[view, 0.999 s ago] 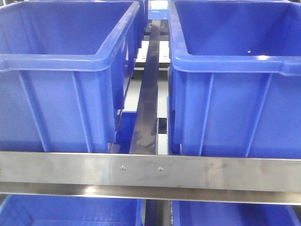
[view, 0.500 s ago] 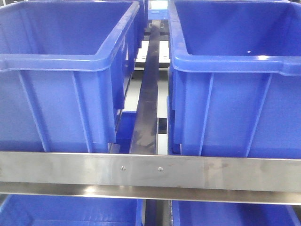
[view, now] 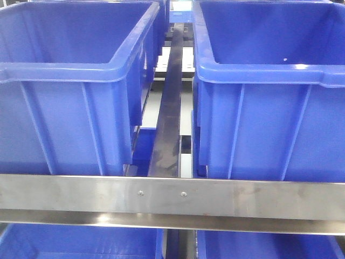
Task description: Sort and place red and blue blocks on shelf
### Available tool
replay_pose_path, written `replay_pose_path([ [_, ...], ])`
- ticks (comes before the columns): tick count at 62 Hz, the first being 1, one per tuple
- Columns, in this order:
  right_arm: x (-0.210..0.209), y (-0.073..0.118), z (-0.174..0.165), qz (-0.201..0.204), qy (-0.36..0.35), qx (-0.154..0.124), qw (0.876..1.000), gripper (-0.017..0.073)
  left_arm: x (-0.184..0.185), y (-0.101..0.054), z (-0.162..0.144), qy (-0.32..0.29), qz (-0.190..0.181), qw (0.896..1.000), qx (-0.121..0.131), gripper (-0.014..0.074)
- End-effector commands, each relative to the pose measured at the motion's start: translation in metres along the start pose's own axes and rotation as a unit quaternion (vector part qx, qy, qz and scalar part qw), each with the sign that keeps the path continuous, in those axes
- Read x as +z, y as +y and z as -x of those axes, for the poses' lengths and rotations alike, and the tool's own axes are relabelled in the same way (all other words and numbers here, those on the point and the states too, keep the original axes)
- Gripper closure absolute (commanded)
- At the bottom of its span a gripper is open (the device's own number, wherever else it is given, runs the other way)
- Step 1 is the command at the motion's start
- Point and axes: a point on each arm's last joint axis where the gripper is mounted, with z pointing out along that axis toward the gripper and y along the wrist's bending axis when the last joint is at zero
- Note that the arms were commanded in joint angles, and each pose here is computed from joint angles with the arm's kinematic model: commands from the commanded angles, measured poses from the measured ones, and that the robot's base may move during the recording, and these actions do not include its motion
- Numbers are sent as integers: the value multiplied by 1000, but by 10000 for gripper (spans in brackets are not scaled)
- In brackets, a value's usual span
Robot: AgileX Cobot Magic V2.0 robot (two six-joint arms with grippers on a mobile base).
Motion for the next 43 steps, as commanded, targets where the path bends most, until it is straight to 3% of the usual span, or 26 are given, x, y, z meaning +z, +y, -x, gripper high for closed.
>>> replay_pose_path([
  [1, -4, 1, 15, 2, -62, -8, 998, 511, -2, -6, 16, -52, -23, 998, -1, 459],
  [9, -4, 2, 15, 5, -62, 13, 998, 511, -2, -6, 16, -52, -23, 998, -1, 459],
  [43, -4, 2, 15, 5, -61, 12, 998, 511, -2, -6, 16, -52, -23, 998, -1, 459],
])
